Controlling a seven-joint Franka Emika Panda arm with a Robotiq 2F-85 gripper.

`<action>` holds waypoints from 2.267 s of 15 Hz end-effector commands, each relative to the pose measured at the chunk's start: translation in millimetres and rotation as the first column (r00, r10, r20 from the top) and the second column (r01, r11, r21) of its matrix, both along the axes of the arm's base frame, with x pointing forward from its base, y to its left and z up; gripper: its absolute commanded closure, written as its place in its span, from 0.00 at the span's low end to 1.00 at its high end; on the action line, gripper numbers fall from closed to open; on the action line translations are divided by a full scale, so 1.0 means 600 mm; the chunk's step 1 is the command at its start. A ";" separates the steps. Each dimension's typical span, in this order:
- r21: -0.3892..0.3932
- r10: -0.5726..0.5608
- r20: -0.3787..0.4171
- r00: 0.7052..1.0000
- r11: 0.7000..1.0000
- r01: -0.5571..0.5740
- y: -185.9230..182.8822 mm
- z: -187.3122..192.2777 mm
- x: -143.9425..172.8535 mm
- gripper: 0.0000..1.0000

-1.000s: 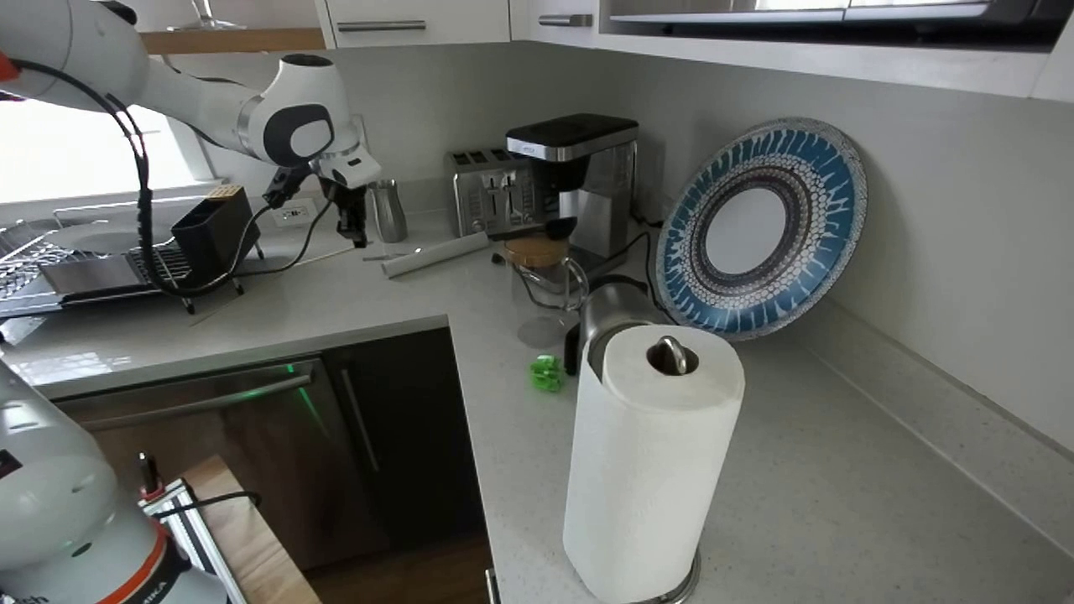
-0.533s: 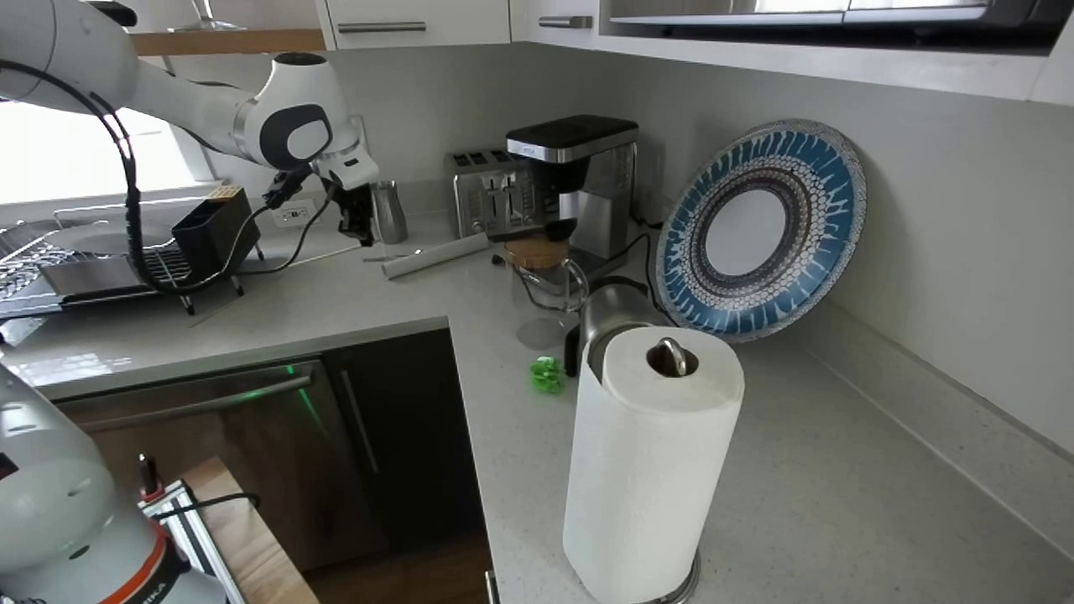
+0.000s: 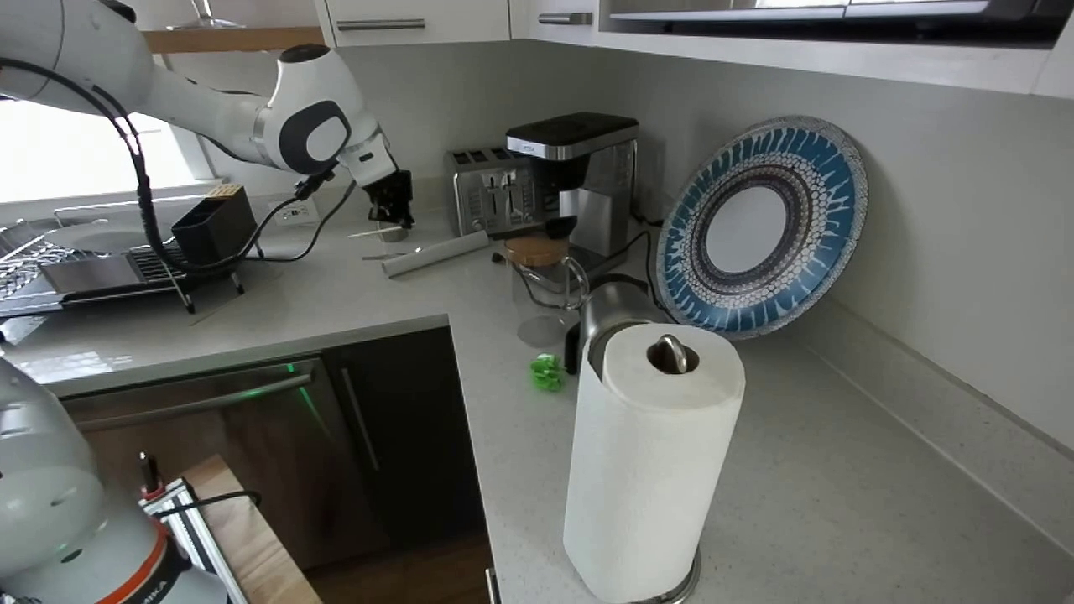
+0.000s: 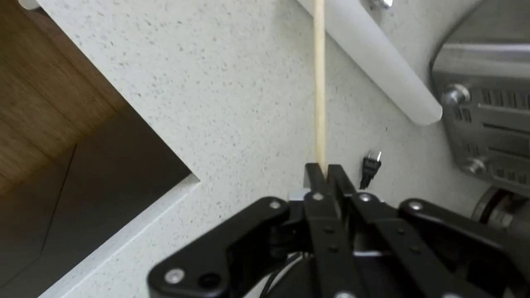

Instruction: Put the wooden stick onto the coffee maker

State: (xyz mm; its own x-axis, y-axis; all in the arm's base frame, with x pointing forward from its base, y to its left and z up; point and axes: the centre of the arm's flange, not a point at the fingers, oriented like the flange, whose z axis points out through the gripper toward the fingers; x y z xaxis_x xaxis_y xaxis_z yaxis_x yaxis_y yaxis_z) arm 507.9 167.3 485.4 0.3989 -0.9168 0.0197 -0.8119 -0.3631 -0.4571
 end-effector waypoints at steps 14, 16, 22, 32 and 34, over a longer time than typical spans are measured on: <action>0.007 -0.354 0.143 0.924 0.934 0.356 -0.025 -0.026 0.023 0.93; 0.023 -0.445 0.180 0.877 0.893 0.449 -0.025 -0.027 0.036 0.98; 0.223 -0.684 0.198 0.702 0.729 0.647 -0.049 -0.022 0.101 0.98; 0.226 -0.795 0.072 0.603 0.601 0.766 -0.090 -0.104 0.267 0.98; 0.224 -0.774 0.101 0.625 0.629 0.744 -0.124 -0.078 0.239 0.93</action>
State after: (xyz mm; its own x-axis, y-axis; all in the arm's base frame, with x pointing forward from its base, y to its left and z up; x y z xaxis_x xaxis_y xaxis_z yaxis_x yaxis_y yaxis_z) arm 651.6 93.0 438.3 -0.4377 -0.8872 -0.1459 -0.6694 0.4298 -0.6060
